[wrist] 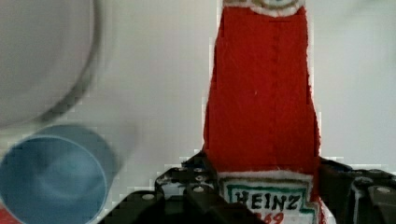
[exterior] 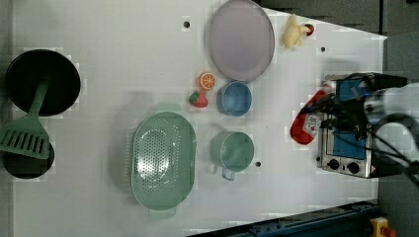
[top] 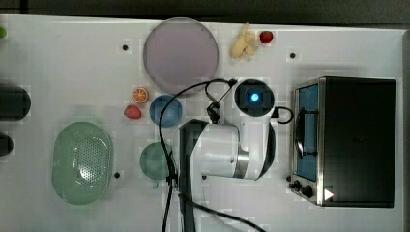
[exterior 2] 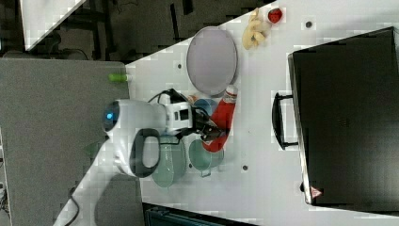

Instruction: Pick ketchup from strainer and place it on the table

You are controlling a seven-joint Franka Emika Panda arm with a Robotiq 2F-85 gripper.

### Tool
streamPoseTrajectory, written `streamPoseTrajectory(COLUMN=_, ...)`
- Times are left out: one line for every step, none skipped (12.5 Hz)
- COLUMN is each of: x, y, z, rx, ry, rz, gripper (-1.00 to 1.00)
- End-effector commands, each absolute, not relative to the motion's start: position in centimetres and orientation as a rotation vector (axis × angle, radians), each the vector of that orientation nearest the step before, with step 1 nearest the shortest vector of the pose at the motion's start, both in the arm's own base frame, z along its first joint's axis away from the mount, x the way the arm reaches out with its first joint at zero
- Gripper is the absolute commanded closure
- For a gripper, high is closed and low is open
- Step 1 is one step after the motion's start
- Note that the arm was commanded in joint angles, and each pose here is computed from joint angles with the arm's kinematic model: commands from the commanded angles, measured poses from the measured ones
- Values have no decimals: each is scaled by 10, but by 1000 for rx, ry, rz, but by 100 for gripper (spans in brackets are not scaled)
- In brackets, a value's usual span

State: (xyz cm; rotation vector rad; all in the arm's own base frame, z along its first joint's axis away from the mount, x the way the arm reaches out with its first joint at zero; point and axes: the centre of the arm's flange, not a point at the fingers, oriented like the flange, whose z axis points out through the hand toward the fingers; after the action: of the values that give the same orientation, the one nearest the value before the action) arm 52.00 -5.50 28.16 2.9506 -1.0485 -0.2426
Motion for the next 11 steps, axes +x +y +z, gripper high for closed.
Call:
streamPoseTrajectory(x=520, y=-36, z=254, rx=3021, ry=-951, rz=-194, gripper=-21)
streamPoseTrajectory(x=518, y=-39, z=241, rx=3017, ry=-936, rz=-199, gripper=-21)
streamPoseTrajectory(x=518, y=-40, z=233, rx=3014, ry=-903, rz=-192, gripper=-27)
streamPoseTrajectory(x=517, y=-42, z=226, rx=3010, ry=-865, rz=-186, gripper=-47)
streamPoseTrajectory(x=518, y=-42, z=223, rx=3007, ry=-833, rz=-178, gripper=-69)
streamPoseTrajectory(x=519, y=-42, z=227, rx=3007, ry=-831, rz=-166, gripper=-91)
streamPoseTrajectory(x=522, y=-40, z=235, rx=3010, ry=-829, rz=-144, gripper=-100)
streamPoseTrajectory(x=526, y=-38, z=248, rx=3012, ry=-830, rz=-103, gripper=-100)
streamPoseTrajectory(x=534, y=-35, z=268, rx=3016, ry=-843, rz=-38, gripper=-100)
streamPoseTrajectory(x=542, y=-31, z=292, rx=3017, ry=-881, rz=28, gripper=-100)
streamPoseTrajectory(x=548, y=-28, z=315, rx=3014, ry=-928, rz=72, gripper=-100)
